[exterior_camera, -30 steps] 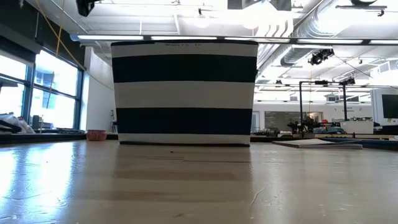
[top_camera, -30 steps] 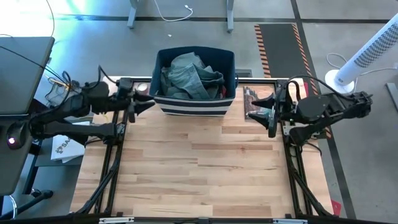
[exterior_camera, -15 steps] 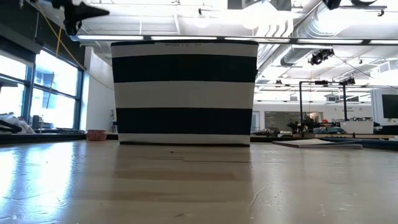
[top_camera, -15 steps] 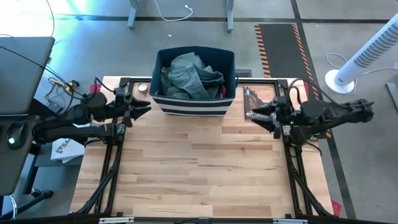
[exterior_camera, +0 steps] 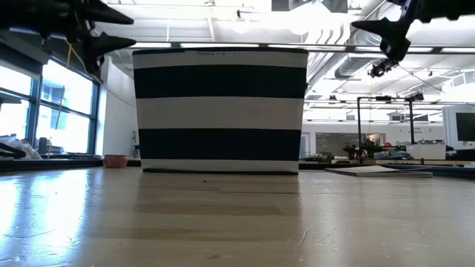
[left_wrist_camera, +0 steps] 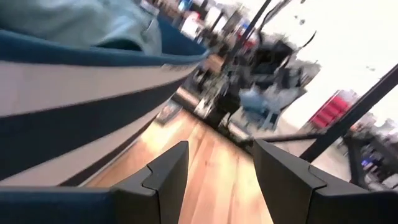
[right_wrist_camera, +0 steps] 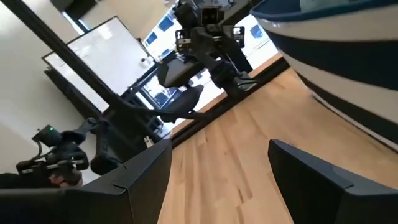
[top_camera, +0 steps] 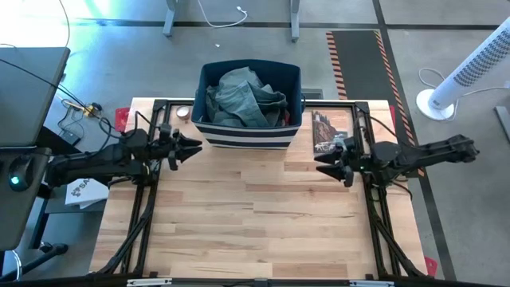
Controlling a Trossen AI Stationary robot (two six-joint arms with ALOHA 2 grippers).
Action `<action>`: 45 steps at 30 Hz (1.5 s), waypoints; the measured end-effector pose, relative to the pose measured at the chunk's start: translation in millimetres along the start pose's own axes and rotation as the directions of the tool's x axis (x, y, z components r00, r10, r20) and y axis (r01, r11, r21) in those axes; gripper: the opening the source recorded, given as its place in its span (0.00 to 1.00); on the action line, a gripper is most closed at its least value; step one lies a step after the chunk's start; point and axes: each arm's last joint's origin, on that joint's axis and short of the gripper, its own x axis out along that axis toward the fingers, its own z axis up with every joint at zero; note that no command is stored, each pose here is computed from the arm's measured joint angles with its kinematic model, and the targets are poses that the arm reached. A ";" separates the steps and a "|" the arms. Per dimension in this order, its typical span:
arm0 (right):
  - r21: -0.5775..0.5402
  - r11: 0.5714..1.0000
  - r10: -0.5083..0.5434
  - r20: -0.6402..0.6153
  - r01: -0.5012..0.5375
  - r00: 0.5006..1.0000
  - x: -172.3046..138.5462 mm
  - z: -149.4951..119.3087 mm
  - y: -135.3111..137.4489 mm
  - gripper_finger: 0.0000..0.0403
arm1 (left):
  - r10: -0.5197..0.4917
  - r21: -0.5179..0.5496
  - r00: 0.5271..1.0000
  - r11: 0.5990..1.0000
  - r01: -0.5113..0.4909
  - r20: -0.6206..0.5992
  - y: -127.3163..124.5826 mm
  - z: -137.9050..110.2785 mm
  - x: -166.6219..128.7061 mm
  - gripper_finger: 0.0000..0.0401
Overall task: Sort clothes
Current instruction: Return to Home Position
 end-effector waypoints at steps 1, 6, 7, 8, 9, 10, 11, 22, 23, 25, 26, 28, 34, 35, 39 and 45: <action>-0.001 1.000 0.002 0.002 -0.002 1.000 0.9 -3.4 -2.6 0.65 | -0.014 0.001 1.000 1.000 0.014 0.022 1.9 -2.9 1.6 0.43; -0.041 0.999 -0.003 0.045 0.005 0.999 3.5 -11.4 -12.4 0.65 | -0.073 -0.003 0.991 0.997 0.074 0.115 13.5 -21.2 7.5 0.43; -0.044 0.999 -0.011 0.048 0.013 0.999 3.9 -12.2 -14.5 0.65 | -0.082 -0.013 0.988 0.996 0.084 0.128 15.7 -24.7 8.0 0.43; -0.045 0.999 -0.018 0.051 0.020 0.999 4.1 -12.6 -16.0 0.65 | -0.086 -0.019 0.987 0.996 0.089 0.135 17.8 -28.0 8.5 0.43; -0.045 0.999 -0.023 0.060 0.026 0.998 3.8 -12.8 -17.8 0.65 | -0.090 -0.022 0.986 0.995 0.094 0.140 19.7 -30.9 8.9 0.43; -0.043 0.999 -0.025 0.071 0.028 0.997 3.0 -13.2 -19.7 0.65 | -0.094 -0.024 0.985 0.995 0.098 0.146 21.3 -33.5 9.2 0.43; -0.037 0.999 -0.024 0.084 0.027 0.996 2.0 -14.5 -22.0 0.65 | -0.094 -0.028 0.985 0.995 0.099 0.147 23.2 -36.4 9.4 0.43; 0.054 0.995 0.072 0.186 -0.084 0.980 -13.6 -46.3 -52.5 0.65 | -0.047 -0.123 0.992 0.990 0.062 0.119 38.6 -59.2 11.1 0.43; 0.058 0.995 0.071 0.184 -0.083 0.980 -14.3 -48.9 -54.5 0.65 | -0.044 -0.126 0.992 0.990 0.059 0.114 38.9 -59.7 11.2 0.43; 0.063 0.995 0.069 0.181 -0.082 0.981 -15.5 -52.3 -57.2 0.65 | -0.047 -0.125 0.992 0.990 0.062 0.118 38.6 -59.3 11.1 0.43; 0.062 0.995 0.064 0.174 -0.076 0.983 -15.9 -54.3 -58.7 0.65 | -0.047 -0.126 0.992 0.990 0.062 0.119 38.6 -59.2 11.1 0.43; 0.064 0.997 0.033 0.163 -0.043 0.986 -16.6 -58.6 -62.7 0.65 | -0.047 -0.128 0.992 0.990 0.062 0.119 38.6 -59.2 11.1 0.43; 0.049 0.999 0.005 0.155 -0.013 0.988 -20.9 -64.2 -68.5 0.65 | -0.047 -0.154 0.992 0.986 0.065 0.119 38.6 -59.2 11.1 0.43; 0.044 0.999 0.010 0.154 -0.017 0.988 -21.8 -64.1 -68.7 0.65 | -0.048 -0.154 0.992 0.986 0.066 0.118 38.6 -59.3 11.1 0.43; 0.035 0.999 -0.013 0.128 0.009 0.992 -26.3 -66.6 -72.5 0.65 | -0.043 -0.154 0.993 0.986 0.060 0.108 39.1 -60.2 11.2 0.43; -0.053 0.997 -0.045 0.119 0.051 0.992 -36.0 -63.3 -73.9 0.65 | -0.019 -0.013 0.998 1.000 0.020 0.066 41.6 -64.2 11.7 0.43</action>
